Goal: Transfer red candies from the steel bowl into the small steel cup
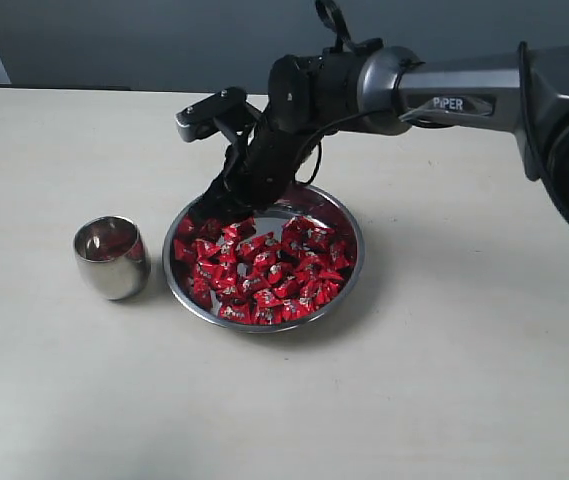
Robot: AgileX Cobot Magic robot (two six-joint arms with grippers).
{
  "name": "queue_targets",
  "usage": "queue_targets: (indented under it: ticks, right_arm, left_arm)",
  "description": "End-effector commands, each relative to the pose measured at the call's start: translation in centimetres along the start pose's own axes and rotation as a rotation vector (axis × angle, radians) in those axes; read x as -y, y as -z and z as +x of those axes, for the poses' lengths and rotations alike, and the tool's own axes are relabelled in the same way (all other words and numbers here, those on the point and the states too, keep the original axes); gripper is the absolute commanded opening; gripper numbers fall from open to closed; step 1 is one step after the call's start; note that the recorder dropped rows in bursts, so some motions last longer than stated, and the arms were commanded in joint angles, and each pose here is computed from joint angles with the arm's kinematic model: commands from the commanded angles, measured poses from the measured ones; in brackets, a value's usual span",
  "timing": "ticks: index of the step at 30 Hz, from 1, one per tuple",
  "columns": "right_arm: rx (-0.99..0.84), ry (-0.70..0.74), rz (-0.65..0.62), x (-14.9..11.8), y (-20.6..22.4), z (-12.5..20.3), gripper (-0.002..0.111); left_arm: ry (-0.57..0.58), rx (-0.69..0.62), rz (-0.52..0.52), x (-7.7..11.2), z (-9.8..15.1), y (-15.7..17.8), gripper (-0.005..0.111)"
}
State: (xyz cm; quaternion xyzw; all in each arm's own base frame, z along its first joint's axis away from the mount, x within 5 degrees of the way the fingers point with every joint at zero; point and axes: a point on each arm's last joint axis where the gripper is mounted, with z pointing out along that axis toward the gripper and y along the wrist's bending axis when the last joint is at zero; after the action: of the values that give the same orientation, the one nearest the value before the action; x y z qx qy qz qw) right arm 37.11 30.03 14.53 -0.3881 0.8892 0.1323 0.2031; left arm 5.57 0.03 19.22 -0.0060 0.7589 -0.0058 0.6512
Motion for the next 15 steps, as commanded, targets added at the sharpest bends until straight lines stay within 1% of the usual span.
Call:
queue_targets:
  ticks: [1,3,8,15]
  right_arm:
    - [-0.005,0.010,0.028,0.6,-1.0,0.3,0.034]
    - [-0.007,0.010,0.029,0.6,-1.4,0.4,0.035]
    - [0.032,0.010,0.043,0.8,-1.5,0.1,0.049]
    - [0.001,-0.009,0.039,0.9,-2.8,0.8,0.049]
  left_arm:
    - [0.001,0.002,0.002,0.0,0.1,0.0,0.000]
    - [0.001,0.002,0.002,0.0,0.1,0.0,0.000]
    - [0.001,0.002,0.002,0.0,0.1,0.0,0.000]
    - [0.001,0.002,0.002,0.0,0.1,0.0,0.000]
